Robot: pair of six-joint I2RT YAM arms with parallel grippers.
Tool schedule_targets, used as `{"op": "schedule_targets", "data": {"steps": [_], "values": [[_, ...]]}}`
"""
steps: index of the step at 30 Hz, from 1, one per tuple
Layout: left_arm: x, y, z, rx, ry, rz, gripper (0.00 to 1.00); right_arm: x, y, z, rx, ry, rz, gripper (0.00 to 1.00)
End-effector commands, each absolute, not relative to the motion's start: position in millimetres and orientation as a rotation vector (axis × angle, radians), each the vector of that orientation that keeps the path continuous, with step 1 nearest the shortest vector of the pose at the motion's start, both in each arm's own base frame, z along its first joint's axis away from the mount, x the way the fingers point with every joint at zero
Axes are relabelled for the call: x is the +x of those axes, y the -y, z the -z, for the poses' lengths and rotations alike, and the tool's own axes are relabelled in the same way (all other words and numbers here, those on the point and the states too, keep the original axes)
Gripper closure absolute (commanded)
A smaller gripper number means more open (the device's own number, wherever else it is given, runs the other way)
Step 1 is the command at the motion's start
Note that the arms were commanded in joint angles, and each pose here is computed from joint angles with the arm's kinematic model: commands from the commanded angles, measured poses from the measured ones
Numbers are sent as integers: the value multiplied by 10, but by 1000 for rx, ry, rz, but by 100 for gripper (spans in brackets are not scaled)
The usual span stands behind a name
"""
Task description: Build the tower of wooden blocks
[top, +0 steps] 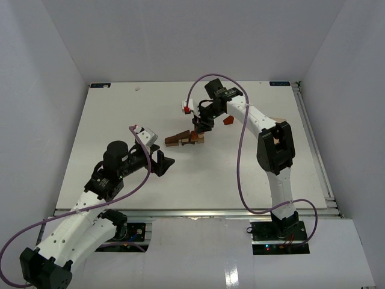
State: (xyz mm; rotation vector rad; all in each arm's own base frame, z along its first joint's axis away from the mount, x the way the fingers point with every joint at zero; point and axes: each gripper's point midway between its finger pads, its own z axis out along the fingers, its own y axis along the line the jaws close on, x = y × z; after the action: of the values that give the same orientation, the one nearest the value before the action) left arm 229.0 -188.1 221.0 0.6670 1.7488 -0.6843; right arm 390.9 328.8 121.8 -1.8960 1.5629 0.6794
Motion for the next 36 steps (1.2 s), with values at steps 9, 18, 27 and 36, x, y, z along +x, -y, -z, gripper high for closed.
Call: {"op": "schedule_targets", "data": {"steps": [9, 18, 27, 36], "values": [[2296, 1849, -2218, 663, -1744, 668, 4, 3933, -3400, -1342, -1894, -1516, -668, 81], [2296, 1848, -2218, 664, -1744, 666, 4, 3937, -3403, -1334, -1896, -1519, -659, 73], [2295, 1845, -2212, 665, -1744, 664, 4, 3939, -3394, -1317, -1894, -1527, -655, 65], [2294, 1845, -2211, 665, -1745, 664, 4, 3931, -3389, -1313, -1893, -1529, -652, 59]]}}
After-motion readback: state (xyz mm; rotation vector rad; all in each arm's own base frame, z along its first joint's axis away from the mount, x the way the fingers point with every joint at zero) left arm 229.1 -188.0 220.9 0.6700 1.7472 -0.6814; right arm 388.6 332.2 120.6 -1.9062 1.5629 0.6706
